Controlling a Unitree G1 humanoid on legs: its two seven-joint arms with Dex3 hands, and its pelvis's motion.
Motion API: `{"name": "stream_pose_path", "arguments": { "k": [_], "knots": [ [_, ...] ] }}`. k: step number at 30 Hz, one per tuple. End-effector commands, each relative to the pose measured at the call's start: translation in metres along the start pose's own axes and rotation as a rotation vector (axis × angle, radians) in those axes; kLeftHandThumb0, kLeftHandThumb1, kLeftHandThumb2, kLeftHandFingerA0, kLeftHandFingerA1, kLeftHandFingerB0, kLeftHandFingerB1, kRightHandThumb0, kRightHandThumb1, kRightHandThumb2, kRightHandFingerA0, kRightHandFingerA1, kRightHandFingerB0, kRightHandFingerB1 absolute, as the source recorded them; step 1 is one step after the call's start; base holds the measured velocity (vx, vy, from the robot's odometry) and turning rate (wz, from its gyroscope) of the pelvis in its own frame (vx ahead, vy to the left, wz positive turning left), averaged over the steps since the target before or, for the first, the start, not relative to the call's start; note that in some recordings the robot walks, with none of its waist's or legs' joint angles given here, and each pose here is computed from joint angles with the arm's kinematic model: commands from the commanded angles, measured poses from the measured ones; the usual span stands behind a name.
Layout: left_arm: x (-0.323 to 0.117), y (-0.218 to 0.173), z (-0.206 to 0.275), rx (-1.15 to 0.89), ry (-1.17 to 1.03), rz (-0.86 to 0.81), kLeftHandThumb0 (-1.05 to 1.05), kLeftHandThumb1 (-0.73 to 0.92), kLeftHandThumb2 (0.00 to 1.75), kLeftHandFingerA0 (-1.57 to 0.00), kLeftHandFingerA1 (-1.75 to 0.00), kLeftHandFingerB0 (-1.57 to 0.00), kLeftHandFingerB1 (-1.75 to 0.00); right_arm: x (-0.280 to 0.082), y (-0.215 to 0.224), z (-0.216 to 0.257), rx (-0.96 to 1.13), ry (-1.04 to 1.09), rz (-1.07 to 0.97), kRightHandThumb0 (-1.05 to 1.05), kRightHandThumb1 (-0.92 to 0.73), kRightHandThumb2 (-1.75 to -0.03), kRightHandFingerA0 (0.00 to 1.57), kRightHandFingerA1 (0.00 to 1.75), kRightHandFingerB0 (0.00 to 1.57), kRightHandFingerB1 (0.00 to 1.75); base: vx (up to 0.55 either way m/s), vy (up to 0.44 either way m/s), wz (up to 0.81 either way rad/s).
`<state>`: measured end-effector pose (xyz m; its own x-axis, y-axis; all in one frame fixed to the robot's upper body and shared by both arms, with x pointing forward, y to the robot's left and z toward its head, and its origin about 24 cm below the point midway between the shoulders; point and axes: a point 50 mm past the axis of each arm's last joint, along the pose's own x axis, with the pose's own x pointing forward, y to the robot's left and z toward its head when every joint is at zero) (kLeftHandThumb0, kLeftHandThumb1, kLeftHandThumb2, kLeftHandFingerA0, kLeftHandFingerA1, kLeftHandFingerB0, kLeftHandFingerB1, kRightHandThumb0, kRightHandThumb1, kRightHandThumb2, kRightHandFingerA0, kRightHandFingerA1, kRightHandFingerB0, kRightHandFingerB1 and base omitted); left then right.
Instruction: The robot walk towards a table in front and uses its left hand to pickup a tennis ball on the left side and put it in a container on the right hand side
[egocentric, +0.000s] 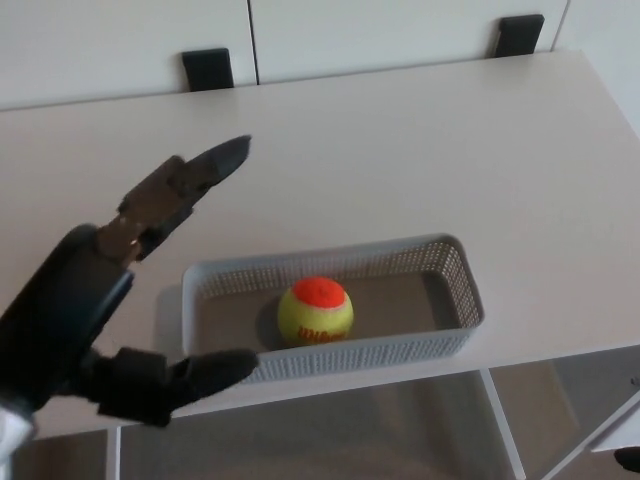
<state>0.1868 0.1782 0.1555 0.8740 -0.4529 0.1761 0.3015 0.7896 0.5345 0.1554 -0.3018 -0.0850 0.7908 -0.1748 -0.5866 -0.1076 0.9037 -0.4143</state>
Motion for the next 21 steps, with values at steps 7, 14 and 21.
{"name": "stream_pose_path", "arguments": {
  "k": [7, 14, 21],
  "knots": [
    [-0.148, 0.031, 0.003, -0.614, -0.121, -0.647, -0.62, 0.48, 0.56, -0.32, -0.32, -0.36, -0.32, -0.013, -0.003, -0.028, -0.032, 0.1, 0.016, -0.67, -0.62, -0.58, 0.69, 0.7, 0.56, 0.47, 0.0, 0.0, 0.0],
    [-0.183, 0.009, -0.05, -0.537, 0.463, -0.856, -0.44, 0.47, 0.55, -0.34, -0.34, -0.36, -0.32, -0.026, 0.005, -0.045, -0.038, 0.141, 0.031, -0.66, -0.63, -0.59, 0.69, 0.69, 0.54, 0.46, 0.0, 0.0, 0.0],
    [-0.182, -0.003, -0.075, -0.496, 0.565, -0.949, -0.42, 0.44, 0.54, -0.4, -0.35, -0.38, -0.33, -0.026, 0.004, -0.047, -0.013, 0.141, 0.011, -0.68, -0.61, -0.59, 0.7, 0.71, 0.56, 0.5, 0.0, 0.0, 0.0]
  ]
}}
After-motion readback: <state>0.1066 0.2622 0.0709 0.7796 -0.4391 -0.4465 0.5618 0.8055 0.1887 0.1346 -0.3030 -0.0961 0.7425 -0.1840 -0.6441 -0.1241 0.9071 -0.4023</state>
